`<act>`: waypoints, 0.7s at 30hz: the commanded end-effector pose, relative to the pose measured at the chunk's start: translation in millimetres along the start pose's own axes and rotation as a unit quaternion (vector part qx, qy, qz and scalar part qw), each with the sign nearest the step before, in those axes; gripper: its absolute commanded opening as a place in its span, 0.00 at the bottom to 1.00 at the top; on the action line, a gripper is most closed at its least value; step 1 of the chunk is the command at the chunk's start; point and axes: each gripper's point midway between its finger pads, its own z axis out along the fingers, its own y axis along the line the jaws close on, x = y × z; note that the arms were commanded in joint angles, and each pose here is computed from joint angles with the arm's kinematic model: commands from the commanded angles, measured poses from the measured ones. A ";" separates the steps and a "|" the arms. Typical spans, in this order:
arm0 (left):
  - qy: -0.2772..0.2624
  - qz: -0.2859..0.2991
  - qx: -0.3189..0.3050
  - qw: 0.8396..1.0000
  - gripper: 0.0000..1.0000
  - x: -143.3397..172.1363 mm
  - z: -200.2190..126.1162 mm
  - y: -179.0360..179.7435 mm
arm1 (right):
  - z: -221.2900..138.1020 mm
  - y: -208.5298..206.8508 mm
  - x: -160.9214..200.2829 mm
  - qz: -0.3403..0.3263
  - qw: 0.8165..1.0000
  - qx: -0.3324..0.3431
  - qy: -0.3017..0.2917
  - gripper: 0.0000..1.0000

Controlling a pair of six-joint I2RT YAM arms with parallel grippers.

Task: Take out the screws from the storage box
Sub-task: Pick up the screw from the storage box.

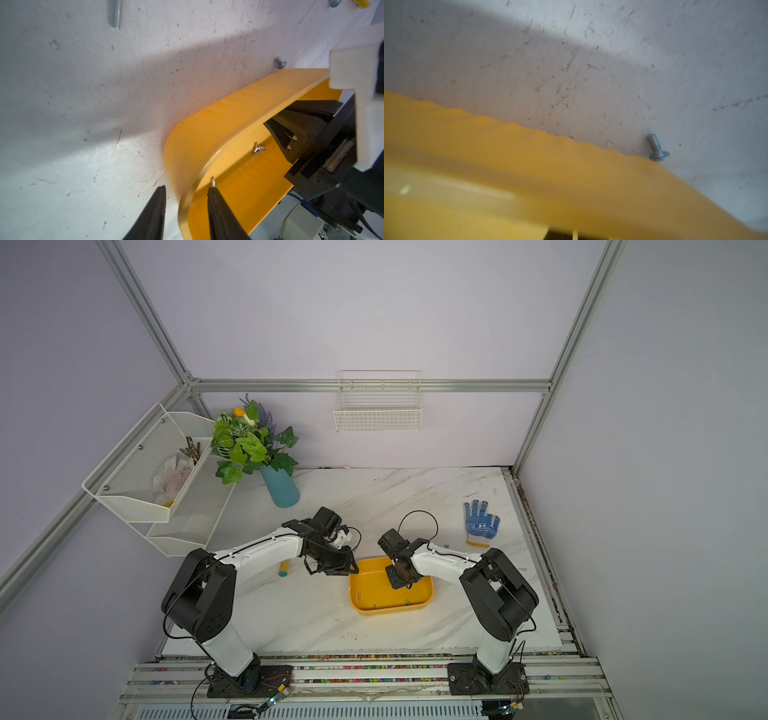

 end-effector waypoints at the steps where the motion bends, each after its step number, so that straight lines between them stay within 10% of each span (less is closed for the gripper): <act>1: -0.011 0.006 -0.009 1.000 0.38 -9.0 -9.0 -4.6 | 9.8 -10.8 35.7 -0.008 0.998 0.020 0.061 0.02; 21: -0.024 0.001 -0.029 0.999 0.39 -21.6 -21.2 -3.2 | -87.5 -5.3 -31.9 0.030 0.998 -0.022 -0.056 0.00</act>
